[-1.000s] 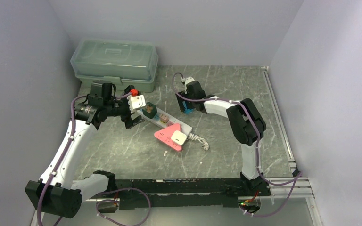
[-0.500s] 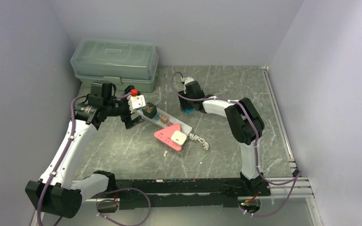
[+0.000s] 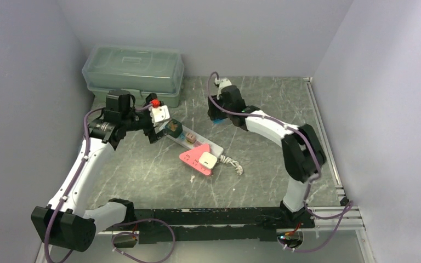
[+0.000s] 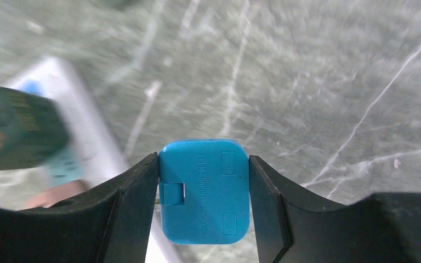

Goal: Insert the plug
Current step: Pick up the plug from the center of the board.

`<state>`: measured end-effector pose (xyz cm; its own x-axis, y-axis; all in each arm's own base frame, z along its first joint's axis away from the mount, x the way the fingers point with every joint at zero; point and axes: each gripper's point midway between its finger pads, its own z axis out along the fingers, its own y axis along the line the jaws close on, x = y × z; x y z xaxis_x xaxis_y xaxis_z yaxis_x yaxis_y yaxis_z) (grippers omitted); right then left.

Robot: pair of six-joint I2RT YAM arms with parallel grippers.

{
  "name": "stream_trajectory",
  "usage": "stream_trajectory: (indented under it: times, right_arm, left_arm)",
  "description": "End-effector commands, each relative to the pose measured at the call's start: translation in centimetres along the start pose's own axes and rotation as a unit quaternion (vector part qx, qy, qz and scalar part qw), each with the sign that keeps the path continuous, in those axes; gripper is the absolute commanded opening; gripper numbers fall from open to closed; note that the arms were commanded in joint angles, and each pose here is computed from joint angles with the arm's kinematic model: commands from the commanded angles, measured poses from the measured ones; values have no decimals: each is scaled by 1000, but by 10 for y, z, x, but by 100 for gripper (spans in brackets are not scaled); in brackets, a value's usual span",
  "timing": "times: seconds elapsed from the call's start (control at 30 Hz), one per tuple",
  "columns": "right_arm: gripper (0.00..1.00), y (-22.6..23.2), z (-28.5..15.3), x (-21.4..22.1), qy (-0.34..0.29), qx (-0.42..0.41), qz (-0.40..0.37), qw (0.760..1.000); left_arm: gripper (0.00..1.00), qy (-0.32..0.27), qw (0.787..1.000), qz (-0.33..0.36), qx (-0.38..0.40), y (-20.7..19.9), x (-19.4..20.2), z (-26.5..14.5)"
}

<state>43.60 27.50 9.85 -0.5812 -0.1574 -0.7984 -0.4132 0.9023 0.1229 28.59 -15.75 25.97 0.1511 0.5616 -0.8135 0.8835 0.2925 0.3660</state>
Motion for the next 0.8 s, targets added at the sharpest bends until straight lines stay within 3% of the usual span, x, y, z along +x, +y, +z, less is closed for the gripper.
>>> stream_trajectory:
  times: [0.0, 0.23, 0.43, 0.77]
  right_arm:
    - [48, 41, -65, -72, -105, -55, 33, 992]
    - [48, 90, -122, -101, -144, -119, 53, 981]
    - [48, 119, -154, -117, -164, -163, 62, 971]
    - [48, 143, -186, -133, -192, -203, 68, 958]
  left_arm:
    - [100, -66, 995, 65, -42, 22, -28, 5]
    - [100, -82, 974, 191, -87, 37, -49, 37]
    - [100, -113, 962, 209, -134, 48, -72, 40]
    - [100, -128, 971, 194, -45, 1, -67, 43]
